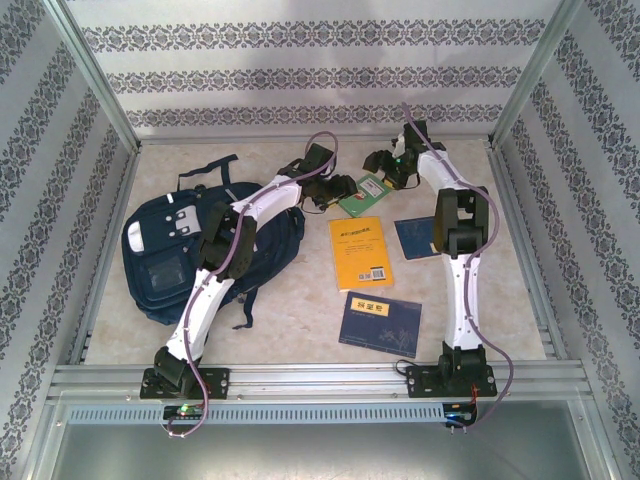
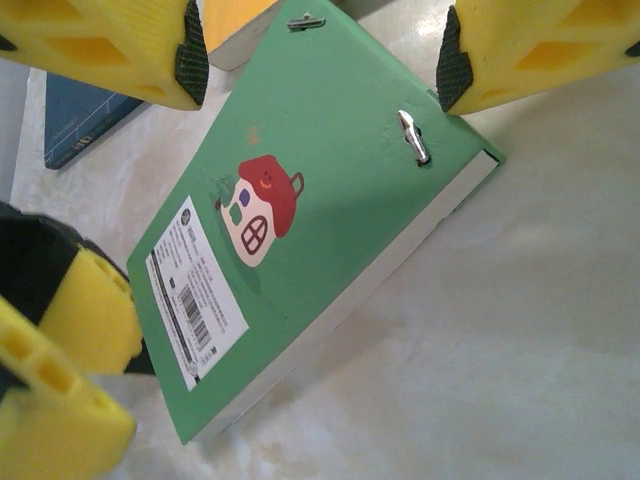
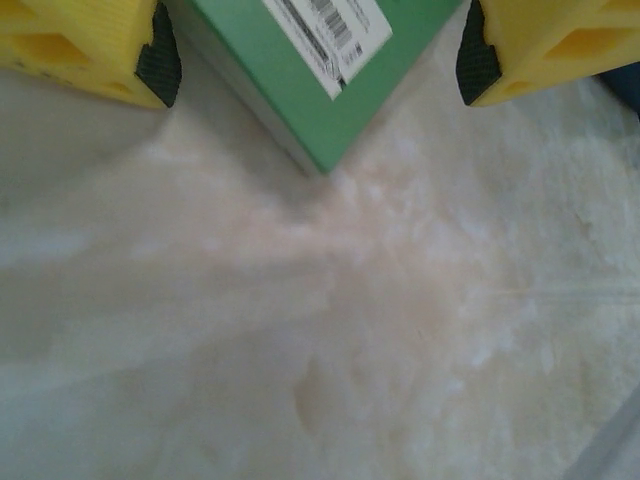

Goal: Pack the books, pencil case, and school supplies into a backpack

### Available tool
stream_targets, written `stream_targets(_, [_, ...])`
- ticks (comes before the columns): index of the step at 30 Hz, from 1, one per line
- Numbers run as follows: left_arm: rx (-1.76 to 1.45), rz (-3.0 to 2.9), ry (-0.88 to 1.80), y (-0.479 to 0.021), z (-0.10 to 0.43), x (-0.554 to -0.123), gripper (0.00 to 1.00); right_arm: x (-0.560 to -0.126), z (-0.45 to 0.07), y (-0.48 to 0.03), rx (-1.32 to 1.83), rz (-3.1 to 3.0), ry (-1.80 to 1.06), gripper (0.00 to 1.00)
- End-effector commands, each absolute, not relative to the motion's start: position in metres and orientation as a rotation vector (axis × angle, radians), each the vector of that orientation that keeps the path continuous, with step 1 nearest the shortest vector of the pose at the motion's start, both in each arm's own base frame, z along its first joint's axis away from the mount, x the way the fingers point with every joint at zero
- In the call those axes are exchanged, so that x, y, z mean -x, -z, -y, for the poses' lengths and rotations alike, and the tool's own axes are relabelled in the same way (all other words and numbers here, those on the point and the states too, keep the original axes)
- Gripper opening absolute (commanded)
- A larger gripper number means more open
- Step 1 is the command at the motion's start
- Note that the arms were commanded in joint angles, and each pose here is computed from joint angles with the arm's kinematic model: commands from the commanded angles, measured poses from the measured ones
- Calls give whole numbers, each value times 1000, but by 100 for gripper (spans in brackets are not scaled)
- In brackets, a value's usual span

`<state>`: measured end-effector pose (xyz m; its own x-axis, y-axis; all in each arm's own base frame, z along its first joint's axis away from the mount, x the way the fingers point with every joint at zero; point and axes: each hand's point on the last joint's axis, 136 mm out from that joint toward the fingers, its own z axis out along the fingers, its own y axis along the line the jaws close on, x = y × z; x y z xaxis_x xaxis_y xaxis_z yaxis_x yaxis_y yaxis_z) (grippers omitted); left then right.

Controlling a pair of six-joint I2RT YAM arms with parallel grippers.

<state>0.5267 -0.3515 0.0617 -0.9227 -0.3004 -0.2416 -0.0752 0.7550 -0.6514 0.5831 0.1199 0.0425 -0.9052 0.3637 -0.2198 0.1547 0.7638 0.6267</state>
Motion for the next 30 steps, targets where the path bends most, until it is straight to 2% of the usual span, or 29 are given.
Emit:
stream_targets(1, [271, -2663, 902, -52, 351, -522, 64, -557, -125, -56, -395, -2667, -935, 73])
stream_targets(15, [188, -2694, 787, -67, 325, -517, 64, -502, -120, -54, -439, -2719, -933, 67])
stream_targets(25, [177, -2714, 738, -57, 317, -519, 64, -496, -127, -53, -405, -2733, -973, 64])
stream_targets(30, [174, -2743, 772, -42, 324, -522, 61, -495, -138, -57, -370, -2733, -1047, 59])
